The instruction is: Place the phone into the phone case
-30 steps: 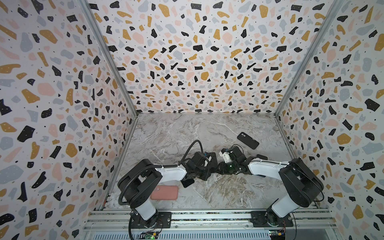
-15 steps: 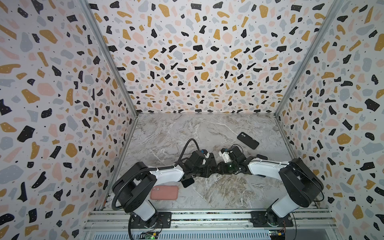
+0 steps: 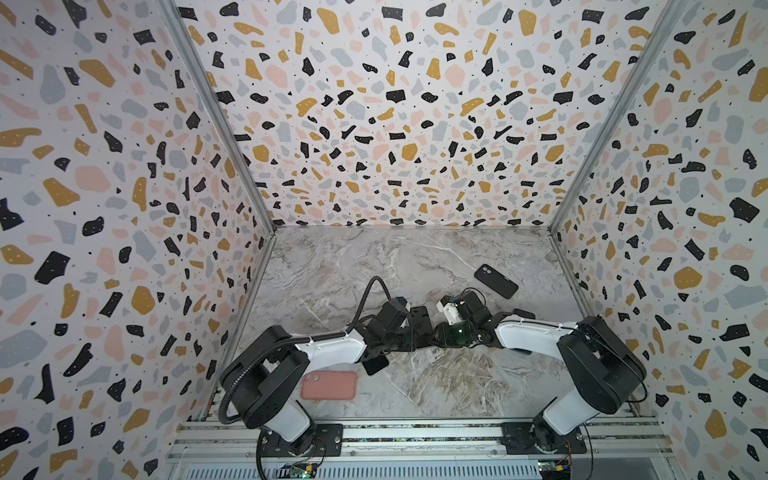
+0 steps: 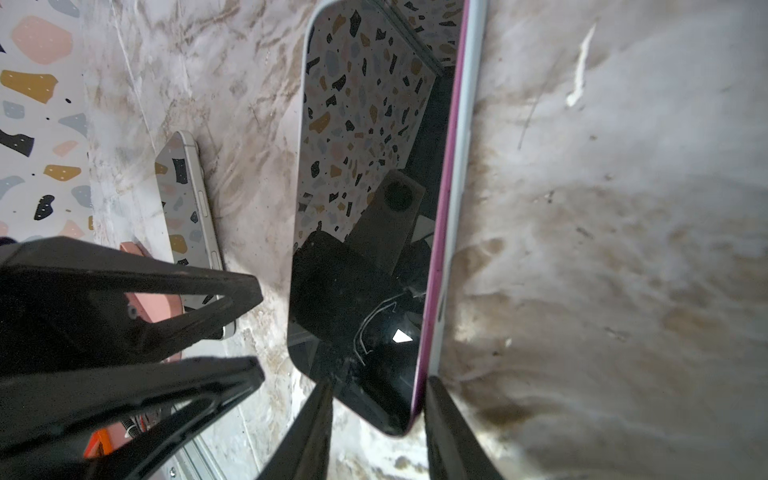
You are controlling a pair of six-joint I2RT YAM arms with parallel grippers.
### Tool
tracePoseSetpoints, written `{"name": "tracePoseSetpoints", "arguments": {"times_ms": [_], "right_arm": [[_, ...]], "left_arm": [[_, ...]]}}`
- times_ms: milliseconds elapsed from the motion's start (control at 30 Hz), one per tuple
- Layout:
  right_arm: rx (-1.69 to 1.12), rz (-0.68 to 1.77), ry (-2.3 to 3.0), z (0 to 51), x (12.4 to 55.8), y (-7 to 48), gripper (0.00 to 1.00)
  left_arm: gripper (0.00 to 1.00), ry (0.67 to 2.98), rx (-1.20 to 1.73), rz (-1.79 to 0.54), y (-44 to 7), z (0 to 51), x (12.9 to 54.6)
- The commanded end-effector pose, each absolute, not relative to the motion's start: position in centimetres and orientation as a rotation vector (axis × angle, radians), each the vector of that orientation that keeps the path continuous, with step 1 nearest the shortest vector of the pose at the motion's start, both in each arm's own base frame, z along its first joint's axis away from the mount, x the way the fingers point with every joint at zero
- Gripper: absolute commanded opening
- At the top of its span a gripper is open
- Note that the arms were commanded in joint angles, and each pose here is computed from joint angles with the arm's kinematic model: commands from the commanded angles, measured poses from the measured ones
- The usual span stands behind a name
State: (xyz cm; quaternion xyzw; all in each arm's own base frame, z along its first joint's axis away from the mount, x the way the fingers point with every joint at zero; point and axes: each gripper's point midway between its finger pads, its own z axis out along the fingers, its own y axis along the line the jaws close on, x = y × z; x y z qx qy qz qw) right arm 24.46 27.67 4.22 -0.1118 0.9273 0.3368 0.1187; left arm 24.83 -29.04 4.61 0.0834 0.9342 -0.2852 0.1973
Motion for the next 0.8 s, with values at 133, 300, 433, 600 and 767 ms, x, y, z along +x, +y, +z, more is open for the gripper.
{"name": "tracePoseSetpoints", "arguments": {"times_ms": [133,300,433,600,767], "right_arm": [[-0.365,1.019,2.671,5.4,25.1,28.8,0.38],[-0.364,1.021,2.674,5.4,25.0,28.8,0.38],[-0.369,1.023,2.675,5.4,24.9,29.0,0.38],[-0.385,1.028,2.679,5.3,24.5,29.5,0.38],[-0.397,1.032,2.684,5.0,24.2,29.8,0.38]], "left_arm": [[0.39,2.667,0.209,-0.743,-28.6,2.7,25.1],[0.34,2.694,0.223,-0.728,-28.6,1.7,24.9],[0.28,2.714,0.229,-0.714,-28.5,0.9,24.8],[0.22,2.739,0.235,-0.679,-28.0,-0.2,24.4],[0.2,2.766,0.232,-0.64,-27.2,-1.4,24.0]]}}
